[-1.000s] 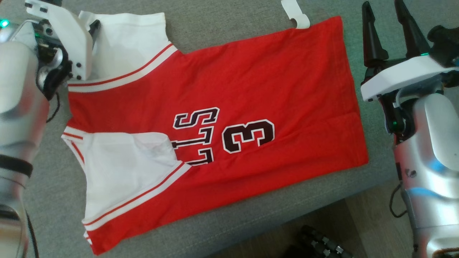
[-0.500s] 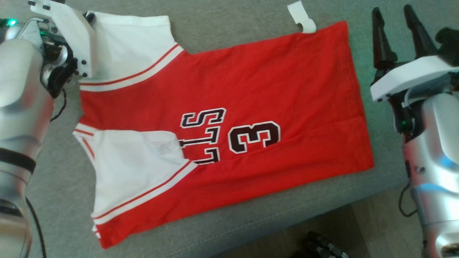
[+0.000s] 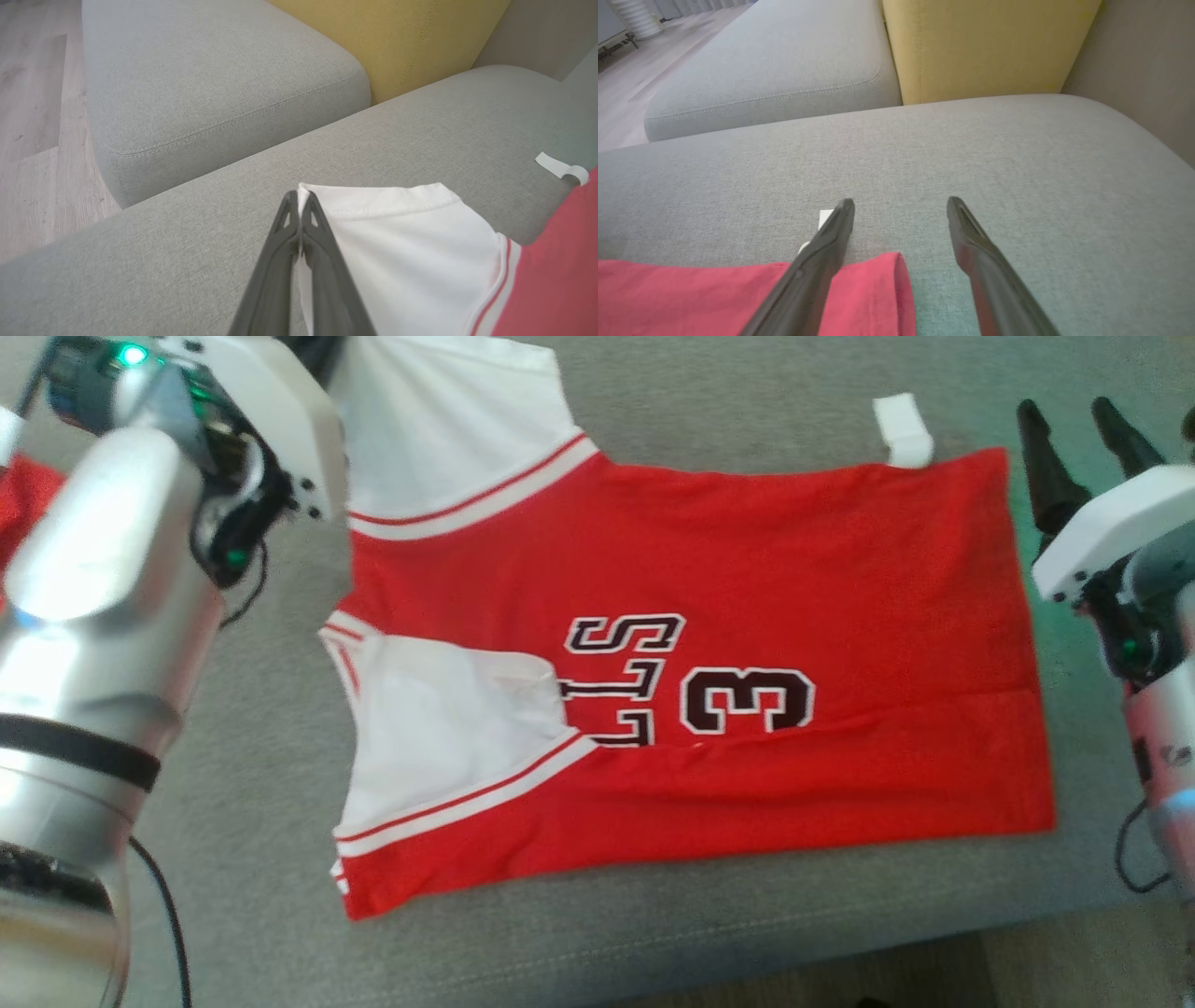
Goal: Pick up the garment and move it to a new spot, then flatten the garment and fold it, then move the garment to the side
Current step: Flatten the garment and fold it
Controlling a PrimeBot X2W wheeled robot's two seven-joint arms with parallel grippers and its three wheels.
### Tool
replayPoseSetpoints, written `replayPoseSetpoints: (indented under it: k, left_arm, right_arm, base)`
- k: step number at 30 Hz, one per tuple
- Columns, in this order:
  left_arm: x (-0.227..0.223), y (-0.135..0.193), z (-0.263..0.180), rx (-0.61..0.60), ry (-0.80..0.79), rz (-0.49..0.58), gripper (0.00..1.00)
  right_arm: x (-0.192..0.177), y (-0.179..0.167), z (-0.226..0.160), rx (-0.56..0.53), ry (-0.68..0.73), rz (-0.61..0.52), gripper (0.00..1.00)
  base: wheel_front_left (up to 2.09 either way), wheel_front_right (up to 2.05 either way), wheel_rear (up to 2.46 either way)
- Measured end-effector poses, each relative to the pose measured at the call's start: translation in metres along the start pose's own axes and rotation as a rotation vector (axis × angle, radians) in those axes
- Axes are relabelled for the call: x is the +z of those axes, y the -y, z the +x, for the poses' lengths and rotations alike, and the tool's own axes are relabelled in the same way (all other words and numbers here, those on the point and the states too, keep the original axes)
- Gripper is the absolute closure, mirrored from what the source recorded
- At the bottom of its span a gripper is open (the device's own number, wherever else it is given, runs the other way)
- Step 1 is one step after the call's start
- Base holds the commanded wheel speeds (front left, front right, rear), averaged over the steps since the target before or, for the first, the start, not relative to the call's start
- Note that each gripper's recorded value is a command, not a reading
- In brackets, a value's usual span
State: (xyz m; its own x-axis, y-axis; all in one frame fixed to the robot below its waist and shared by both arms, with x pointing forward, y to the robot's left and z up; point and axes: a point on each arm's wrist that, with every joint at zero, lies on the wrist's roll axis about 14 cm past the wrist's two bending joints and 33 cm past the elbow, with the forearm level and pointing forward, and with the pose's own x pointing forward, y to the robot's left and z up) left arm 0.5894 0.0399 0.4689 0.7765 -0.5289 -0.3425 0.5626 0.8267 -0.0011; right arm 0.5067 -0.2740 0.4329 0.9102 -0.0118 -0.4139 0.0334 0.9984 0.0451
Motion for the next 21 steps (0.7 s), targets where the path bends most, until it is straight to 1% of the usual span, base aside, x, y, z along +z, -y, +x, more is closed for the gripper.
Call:
replayPoseSetpoints:
  k: [4,11,21]
  left_arm:
    - [-0.007,-0.001,-0.011,0.002,-0.004,0.000,1.00]
    - [-0.012,0.004,-0.012,-0.020,-0.011,0.007,1.00]
    - [-0.019,0.004,-0.008,-0.032,-0.028,0.006,1.00]
  right_arm:
    - [-0.007,-0.007,0.010,0.029,-0.063,0.001,0.00]
    - [-0.040,-0.009,0.017,0.044,-0.209,-0.022,0.00]
    - [-0.058,-0.003,0.022,0.032,-0.288,-0.044,0.00]
  base:
    - [0.00,0.00,0.00]
    - [0.00,0.00,0.00]
    - [0.00,0.00,0.00]
